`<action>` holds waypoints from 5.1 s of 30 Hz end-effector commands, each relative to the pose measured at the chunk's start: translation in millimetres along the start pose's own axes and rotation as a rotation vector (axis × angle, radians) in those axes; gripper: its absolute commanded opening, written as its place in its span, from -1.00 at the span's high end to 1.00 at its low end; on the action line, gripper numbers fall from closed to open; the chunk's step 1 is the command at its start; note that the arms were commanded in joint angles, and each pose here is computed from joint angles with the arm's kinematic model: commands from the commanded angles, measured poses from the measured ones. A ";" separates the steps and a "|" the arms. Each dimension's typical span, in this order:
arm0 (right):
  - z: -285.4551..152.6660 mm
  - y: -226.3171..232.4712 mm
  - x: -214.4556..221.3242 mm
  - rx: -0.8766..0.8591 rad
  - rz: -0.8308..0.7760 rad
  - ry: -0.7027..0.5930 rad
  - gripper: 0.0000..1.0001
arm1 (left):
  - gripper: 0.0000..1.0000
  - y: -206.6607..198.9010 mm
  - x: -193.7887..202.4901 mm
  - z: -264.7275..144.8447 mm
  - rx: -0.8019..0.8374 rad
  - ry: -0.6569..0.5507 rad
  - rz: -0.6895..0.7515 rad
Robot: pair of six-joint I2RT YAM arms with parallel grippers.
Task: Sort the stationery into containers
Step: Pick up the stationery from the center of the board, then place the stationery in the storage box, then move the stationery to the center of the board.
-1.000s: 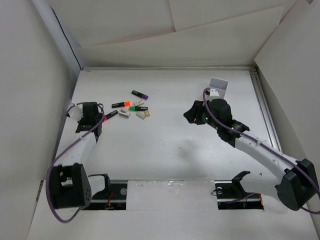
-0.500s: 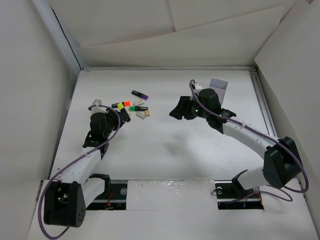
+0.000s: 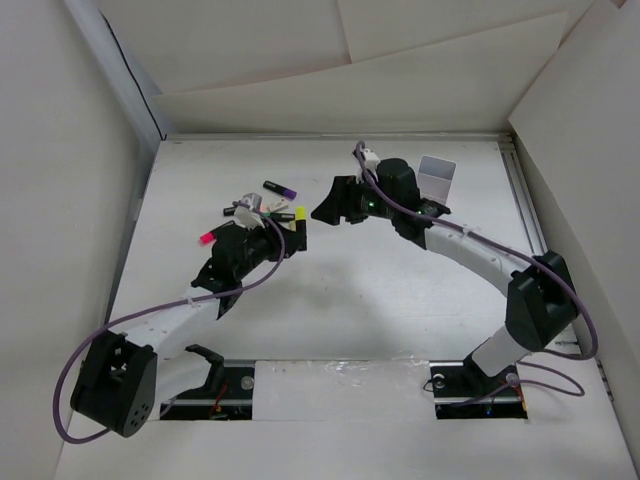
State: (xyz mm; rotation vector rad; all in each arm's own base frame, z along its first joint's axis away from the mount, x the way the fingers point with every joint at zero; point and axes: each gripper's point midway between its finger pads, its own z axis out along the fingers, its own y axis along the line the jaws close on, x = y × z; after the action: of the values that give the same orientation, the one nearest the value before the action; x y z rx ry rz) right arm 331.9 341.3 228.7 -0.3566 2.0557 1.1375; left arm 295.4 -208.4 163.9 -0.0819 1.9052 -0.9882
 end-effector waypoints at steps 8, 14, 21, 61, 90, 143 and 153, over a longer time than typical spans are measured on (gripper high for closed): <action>36.2 0.9 -15.9 -0.051 -0.021 -0.003 -0.65 | 1.00 -33.2 -6.3 2.5 0.199 -0.017 0.094; 47.9 -4.9 -12.5 -0.050 -0.004 0.016 -0.32 | 1.00 -45.2 6.0 7.1 0.252 0.019 0.126; 53.5 -4.0 -7.6 -0.053 0.006 0.030 0.53 | 1.00 -45.9 6.9 7.7 0.249 0.016 0.135; -214.5 -273.2 -235.6 1.125 0.073 -0.810 1.00 | -0.41 -34.9 -1.9 4.1 0.173 -0.023 0.088; -188.5 -300.9 -211.6 1.234 0.047 -0.798 -0.11 | -0.38 1.4 -7.1 10.0 0.002 -0.046 0.031; -99.3 -79.6 -38.7 0.413 0.013 -0.337 0.81 | -0.08 262.4 -51.8 -91.0 -1.149 -0.381 -0.593; -99.2 -73.3 -38.2 0.395 -0.002 -0.334 0.79 | -0.15 256.9 -60.1 -78.4 -1.098 -0.381 -0.625</action>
State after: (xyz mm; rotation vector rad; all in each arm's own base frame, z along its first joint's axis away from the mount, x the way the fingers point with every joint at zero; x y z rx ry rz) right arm 355.6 209.9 221.7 0.0625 1.9856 0.6758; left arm 337.4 40.9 38.5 -1.4482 1.9025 -0.0707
